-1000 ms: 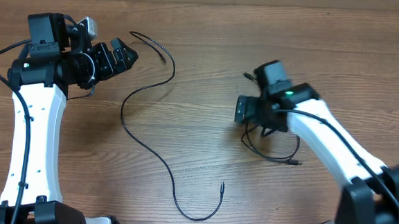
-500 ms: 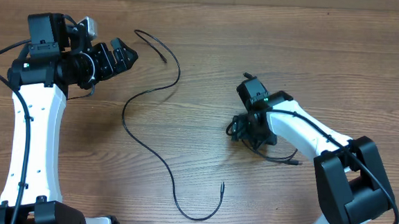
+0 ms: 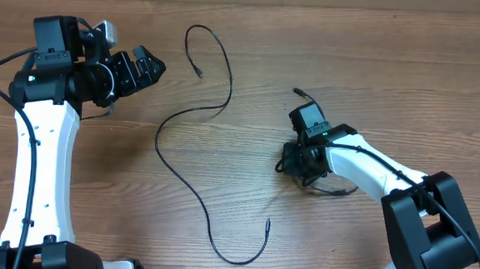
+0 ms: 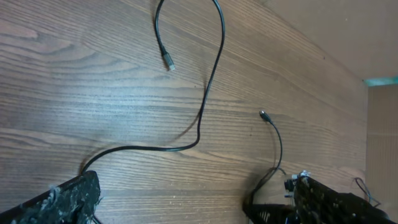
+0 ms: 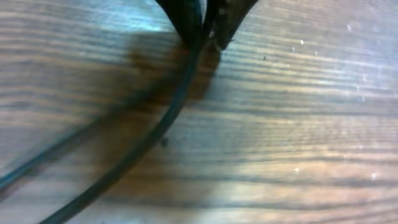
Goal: Untangle cables
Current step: 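Carry the small coiled cable with the right gripper to the upper right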
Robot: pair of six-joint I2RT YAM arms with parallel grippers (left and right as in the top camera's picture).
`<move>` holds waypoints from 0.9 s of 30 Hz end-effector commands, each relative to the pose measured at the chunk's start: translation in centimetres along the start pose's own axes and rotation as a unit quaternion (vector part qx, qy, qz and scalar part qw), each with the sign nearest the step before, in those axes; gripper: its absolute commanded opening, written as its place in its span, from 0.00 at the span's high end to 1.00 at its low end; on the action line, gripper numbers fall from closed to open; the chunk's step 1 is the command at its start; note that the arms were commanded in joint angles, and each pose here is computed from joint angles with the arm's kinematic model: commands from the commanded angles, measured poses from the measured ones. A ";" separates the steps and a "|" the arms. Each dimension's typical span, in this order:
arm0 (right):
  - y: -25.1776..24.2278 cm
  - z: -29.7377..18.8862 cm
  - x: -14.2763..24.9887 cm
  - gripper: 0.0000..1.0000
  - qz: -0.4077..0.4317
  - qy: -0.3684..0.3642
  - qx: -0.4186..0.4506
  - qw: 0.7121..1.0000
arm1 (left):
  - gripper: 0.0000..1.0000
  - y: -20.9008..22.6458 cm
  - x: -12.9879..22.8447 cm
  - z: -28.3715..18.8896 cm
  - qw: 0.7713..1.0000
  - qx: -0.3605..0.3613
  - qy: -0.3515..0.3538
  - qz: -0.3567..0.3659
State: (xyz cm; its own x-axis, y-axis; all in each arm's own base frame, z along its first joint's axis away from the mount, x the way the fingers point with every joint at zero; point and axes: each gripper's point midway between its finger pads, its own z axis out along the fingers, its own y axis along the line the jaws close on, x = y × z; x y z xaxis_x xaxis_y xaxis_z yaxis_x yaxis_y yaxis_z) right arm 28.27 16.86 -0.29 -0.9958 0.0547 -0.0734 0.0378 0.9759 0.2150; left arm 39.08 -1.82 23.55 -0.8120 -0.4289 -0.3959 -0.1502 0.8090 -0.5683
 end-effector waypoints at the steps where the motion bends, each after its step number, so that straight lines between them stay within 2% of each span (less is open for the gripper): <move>1: -1.2 2.2 2.7 0.96 0.006 0.051 0.014 0.999 | 0.00 -0.3 -0.3 -0.1 1.000 0.001 -0.004 0.011; 9: -0.2 -1.5 -2.0 0.96 0.024 0.023 0.003 0.999 | 0.00 -0.3 -0.3 -0.1 1.000 0.001 -0.004 0.011; 18: 1.8 -10.4 -10.5 0.96 0.006 -0.068 -0.031 0.997 | 0.01 -0.3 -0.3 -0.1 1.000 0.001 -0.004 0.011; 22: -0.2 -16.3 -16.1 0.96 -0.017 -0.154 -0.039 0.987 | 0.01 -0.3 -0.3 -0.1 1.000 0.001 -0.004 0.011; 27: -5.6 -21.8 -21.2 0.96 -0.024 -0.251 -0.015 0.967 | 0.01 -0.3 -0.3 -0.1 1.000 0.001 -0.004 0.011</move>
State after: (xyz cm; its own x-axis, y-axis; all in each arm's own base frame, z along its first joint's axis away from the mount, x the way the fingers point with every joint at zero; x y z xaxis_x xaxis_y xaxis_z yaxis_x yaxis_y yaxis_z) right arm 44.98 10.13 18.34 -0.8909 0.1551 -0.4268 0.0232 0.9542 0.2984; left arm 39.08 -1.82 23.55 -0.8118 -0.4289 -0.3963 -0.1502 0.8091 -0.5681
